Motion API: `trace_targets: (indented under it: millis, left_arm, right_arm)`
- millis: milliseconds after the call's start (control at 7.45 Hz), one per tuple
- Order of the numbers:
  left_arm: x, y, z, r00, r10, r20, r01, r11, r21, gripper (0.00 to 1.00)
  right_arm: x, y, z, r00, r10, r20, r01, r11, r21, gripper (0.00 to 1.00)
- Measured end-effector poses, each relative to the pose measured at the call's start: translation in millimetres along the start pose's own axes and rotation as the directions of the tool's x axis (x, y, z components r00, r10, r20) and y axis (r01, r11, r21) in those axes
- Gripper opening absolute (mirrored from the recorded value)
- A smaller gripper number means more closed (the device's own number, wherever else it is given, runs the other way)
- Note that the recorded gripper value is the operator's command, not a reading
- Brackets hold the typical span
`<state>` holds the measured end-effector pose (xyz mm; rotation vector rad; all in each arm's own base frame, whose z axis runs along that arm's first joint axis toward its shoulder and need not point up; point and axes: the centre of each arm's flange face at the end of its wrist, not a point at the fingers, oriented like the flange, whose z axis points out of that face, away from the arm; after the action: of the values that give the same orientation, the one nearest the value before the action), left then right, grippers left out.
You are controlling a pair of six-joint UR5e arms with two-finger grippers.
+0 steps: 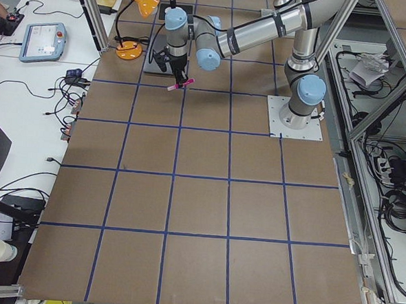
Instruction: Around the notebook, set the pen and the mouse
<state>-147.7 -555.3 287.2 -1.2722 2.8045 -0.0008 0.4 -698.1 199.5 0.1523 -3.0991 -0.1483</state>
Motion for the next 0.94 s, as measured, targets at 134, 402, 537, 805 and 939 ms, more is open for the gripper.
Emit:
trace_targets:
  millis: [134, 402, 537, 805, 939]
  left_arm:
    - [16.0, 30.3, 5.6, 0.995, -0.103, 0.007, 0.103, 0.995, -0.004, 0.00]
    - [39.9, 83.5, 19.8, 0.966, -0.255, 0.030, 0.255, 0.967, -0.006, 0.00]
    - [49.8, 107.0, 29.3, 0.946, -0.321, 0.043, 0.321, 0.947, -0.006, 0.00]
    - [69.2, 151.8, 44.7, 0.900, -0.434, 0.042, 0.435, 0.901, -0.008, 0.00]
    - [78.2, 168.5, 51.4, 0.879, -0.476, 0.026, 0.476, 0.879, -0.010, 0.00]
  right_arm:
    - [1.9, -0.7, -18.1, 1.000, 0.002, -0.007, -0.002, 1.000, -0.001, 1.00]
    - [1.8, 2.5, -68.9, 1.000, -0.002, -0.007, 0.002, 1.000, -0.023, 1.00]
    - [-10.6, 5.4, -90.1, 1.000, -0.018, -0.008, 0.018, 0.999, -0.026, 1.00]
    - [-69.0, 23.8, -131.1, 0.999, -0.035, -0.018, 0.035, 0.999, -0.026, 1.00]
    - [-89.6, 43.3, -159.3, 0.999, -0.034, -0.016, 0.034, 0.999, -0.024, 1.00]
